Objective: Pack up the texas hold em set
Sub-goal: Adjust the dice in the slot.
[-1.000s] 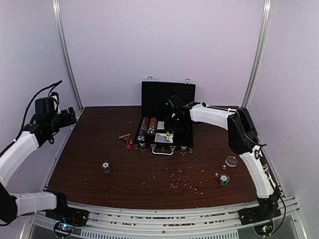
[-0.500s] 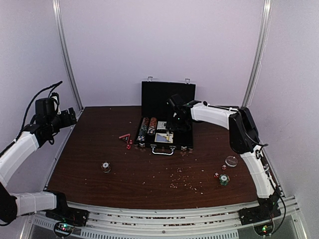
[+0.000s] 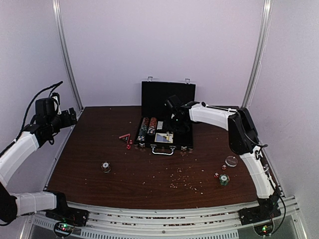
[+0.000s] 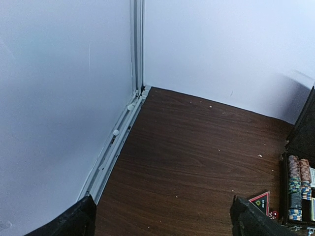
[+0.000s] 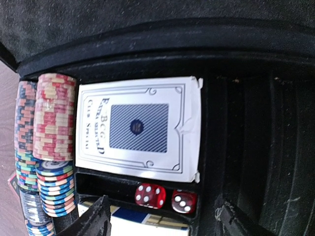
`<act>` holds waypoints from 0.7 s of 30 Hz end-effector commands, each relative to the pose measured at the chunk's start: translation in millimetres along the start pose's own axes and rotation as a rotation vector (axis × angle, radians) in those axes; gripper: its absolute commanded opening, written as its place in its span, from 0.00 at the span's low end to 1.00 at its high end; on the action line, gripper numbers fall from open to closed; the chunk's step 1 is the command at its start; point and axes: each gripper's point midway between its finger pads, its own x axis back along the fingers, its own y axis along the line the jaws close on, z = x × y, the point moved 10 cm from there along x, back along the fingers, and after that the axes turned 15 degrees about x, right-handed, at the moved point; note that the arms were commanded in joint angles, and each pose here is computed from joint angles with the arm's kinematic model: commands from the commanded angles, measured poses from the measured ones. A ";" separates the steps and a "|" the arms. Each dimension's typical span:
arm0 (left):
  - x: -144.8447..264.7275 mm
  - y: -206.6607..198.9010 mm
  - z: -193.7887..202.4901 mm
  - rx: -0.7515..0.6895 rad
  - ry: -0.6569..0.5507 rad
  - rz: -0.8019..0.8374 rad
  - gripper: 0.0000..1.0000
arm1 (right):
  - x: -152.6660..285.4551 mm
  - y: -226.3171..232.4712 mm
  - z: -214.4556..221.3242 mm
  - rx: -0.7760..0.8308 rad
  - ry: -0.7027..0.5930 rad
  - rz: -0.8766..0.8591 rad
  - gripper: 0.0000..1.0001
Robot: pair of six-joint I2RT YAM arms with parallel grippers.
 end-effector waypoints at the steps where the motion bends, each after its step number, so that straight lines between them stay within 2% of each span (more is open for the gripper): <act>1: -1.9 -1.4 2.6 0.008 0.005 0.017 0.98 | -12.4 -2.0 9.5 0.000 0.032 0.055 0.72; 21: 0.4 -0.5 2.4 0.012 -0.003 0.014 0.98 | -39.6 -14.7 29.7 -0.034 0.107 0.191 0.67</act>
